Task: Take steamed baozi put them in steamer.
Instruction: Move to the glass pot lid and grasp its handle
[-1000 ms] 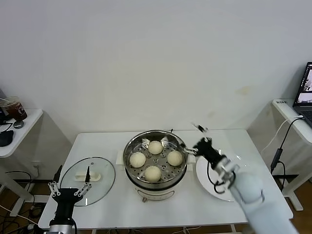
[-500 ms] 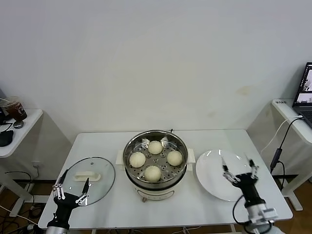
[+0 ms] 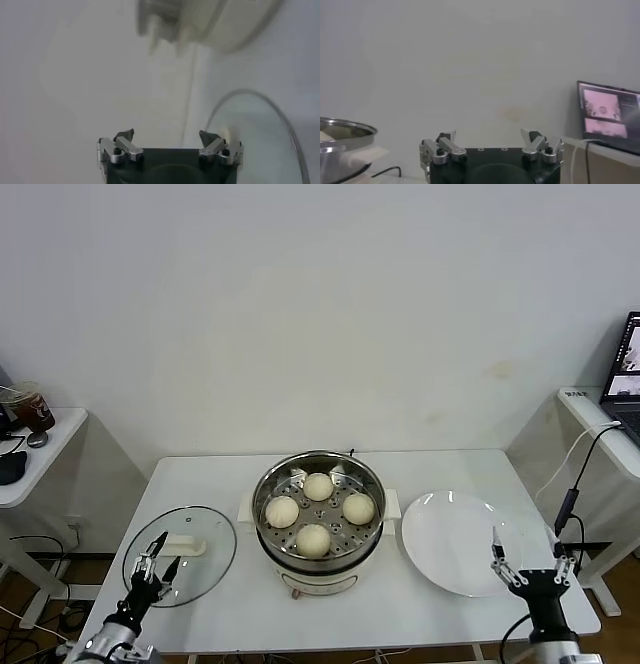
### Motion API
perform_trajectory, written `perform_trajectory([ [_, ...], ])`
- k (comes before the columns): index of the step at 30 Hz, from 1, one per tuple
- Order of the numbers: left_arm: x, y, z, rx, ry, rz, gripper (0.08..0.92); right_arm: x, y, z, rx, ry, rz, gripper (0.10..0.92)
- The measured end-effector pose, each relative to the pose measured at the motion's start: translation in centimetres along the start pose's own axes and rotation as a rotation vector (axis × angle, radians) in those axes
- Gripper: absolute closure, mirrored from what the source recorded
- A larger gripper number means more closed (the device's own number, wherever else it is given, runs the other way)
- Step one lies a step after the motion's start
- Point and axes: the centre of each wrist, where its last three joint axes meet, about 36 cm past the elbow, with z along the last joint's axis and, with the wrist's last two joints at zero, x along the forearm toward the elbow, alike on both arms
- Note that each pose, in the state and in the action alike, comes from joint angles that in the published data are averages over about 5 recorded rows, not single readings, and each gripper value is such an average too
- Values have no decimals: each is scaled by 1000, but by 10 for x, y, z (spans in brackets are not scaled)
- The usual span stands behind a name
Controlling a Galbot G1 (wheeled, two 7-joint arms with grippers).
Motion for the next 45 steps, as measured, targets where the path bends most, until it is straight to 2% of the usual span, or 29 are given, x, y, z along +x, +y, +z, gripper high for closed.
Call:
perform_trajectory([
  [10, -34, -3, 30, -117, 5, 36, 177, 12, 2, -2, 3, 14, 16, 200],
  [23, -65, -11, 42, -146, 18, 64, 189, 19, 2, -5, 10, 19, 17, 200],
  [27, -71, -13, 44, -141, 20, 68, 276, 20, 2, -5, 11, 22, 14, 200],
  [39, -77, -23, 49, -86, 22, 71, 622, 21, 5, -3, 6, 31, 5, 200],
  [45, -72, -22, 51, -42, 18, 37, 790, 21, 5, 0, 11, 38, -1, 200],
])
